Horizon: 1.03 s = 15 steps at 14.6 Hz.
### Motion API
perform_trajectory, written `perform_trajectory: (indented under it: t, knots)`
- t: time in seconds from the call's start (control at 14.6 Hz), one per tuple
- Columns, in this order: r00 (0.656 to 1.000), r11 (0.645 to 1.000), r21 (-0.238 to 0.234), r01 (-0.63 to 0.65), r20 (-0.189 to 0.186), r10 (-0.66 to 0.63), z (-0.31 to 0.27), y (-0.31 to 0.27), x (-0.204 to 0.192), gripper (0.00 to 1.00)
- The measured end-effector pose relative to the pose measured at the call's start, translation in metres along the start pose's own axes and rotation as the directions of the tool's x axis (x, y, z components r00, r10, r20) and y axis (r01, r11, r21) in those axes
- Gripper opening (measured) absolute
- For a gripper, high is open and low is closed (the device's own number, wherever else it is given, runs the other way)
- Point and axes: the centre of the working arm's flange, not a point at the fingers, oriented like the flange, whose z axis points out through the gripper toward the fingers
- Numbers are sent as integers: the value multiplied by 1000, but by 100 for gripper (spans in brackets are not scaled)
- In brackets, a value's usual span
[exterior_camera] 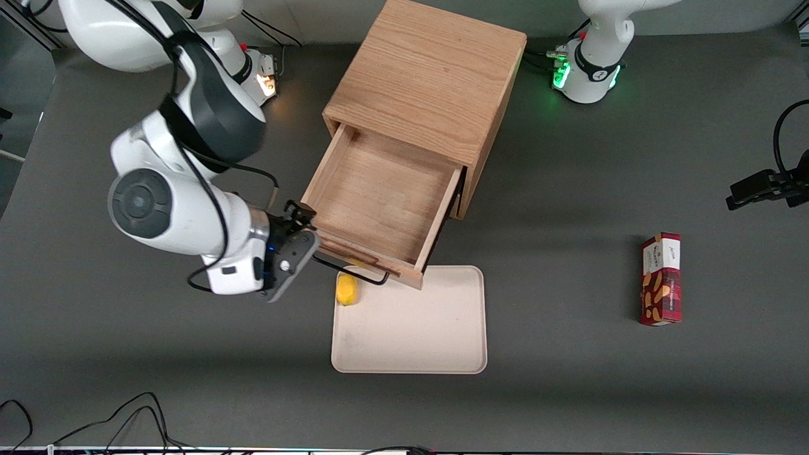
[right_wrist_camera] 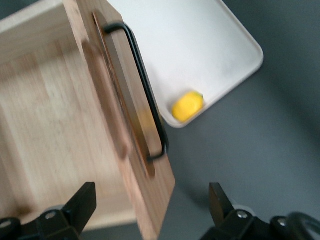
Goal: Open upper drawer
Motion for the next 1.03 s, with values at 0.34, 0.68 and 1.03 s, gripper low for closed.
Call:
perform_trajectory:
  t: [0.34,0.68,1.03]
  knots:
    - [988,988,-46,-147,45,149,-42,32,-95,100]
    - [922,919,-96,-382,22,386,-77,68,-198,100]
    - [784,774,-127,-620,-58,618,-105,66,-249,100]
